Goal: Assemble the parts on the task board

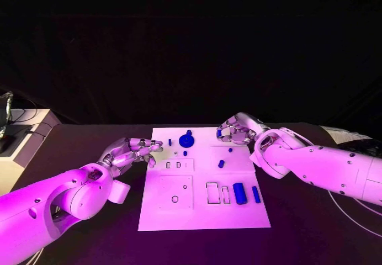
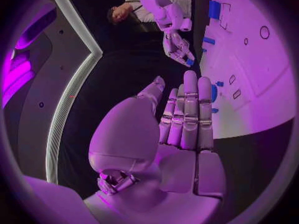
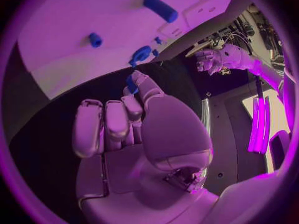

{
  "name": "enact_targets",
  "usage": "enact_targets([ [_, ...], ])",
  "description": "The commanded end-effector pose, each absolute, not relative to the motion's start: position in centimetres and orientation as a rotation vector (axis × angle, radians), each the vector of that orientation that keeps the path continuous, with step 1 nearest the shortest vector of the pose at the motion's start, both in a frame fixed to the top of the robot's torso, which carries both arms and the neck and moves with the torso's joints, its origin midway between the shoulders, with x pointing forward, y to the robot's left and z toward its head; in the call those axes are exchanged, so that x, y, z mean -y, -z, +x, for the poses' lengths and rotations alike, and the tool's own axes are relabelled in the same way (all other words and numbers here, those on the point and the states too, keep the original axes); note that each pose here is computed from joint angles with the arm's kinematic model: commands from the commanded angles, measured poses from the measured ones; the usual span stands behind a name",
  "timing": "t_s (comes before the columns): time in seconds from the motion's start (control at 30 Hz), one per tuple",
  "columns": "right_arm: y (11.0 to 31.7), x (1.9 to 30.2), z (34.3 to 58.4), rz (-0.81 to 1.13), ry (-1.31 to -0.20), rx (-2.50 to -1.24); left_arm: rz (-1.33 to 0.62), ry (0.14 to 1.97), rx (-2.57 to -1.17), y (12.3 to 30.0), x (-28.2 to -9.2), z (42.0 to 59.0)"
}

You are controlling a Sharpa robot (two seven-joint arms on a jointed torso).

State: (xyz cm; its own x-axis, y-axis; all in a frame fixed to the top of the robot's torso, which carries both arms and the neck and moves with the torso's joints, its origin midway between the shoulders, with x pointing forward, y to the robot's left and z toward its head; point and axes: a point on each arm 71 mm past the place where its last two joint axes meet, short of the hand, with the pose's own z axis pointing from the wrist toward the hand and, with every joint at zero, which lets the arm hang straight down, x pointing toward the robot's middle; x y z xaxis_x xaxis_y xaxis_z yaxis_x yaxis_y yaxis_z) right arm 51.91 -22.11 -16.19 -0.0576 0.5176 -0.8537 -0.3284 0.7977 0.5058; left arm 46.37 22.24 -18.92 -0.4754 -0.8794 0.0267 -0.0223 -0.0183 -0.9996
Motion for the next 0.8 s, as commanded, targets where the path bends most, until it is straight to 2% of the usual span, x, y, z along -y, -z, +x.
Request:
enact_targets([
  [0.03, 16.9, 20.3, 51.1, 0.176, -0.653, -1.524, -0.952, 1.594, -1.57, 18.8, -21.9, 46.3],
  [0.23, 18.2, 16.7, 49.4, 0.171, -0.672, -1.577, -0.951, 1.6, -1.573, 18.8, -21.7, 46.2],
  [0.43, 19.6, 14.3, 48.1, 0.163, -0.652, -1.608, -0.951, 1.601, -1.575, 18.8, -21.6, 46.3],
  [0.8, 20.5, 12.3, 47.1, 0.146, -0.64, -1.623, -0.951, 1.604, -1.576, 18.9, -21.6, 46.3],
])
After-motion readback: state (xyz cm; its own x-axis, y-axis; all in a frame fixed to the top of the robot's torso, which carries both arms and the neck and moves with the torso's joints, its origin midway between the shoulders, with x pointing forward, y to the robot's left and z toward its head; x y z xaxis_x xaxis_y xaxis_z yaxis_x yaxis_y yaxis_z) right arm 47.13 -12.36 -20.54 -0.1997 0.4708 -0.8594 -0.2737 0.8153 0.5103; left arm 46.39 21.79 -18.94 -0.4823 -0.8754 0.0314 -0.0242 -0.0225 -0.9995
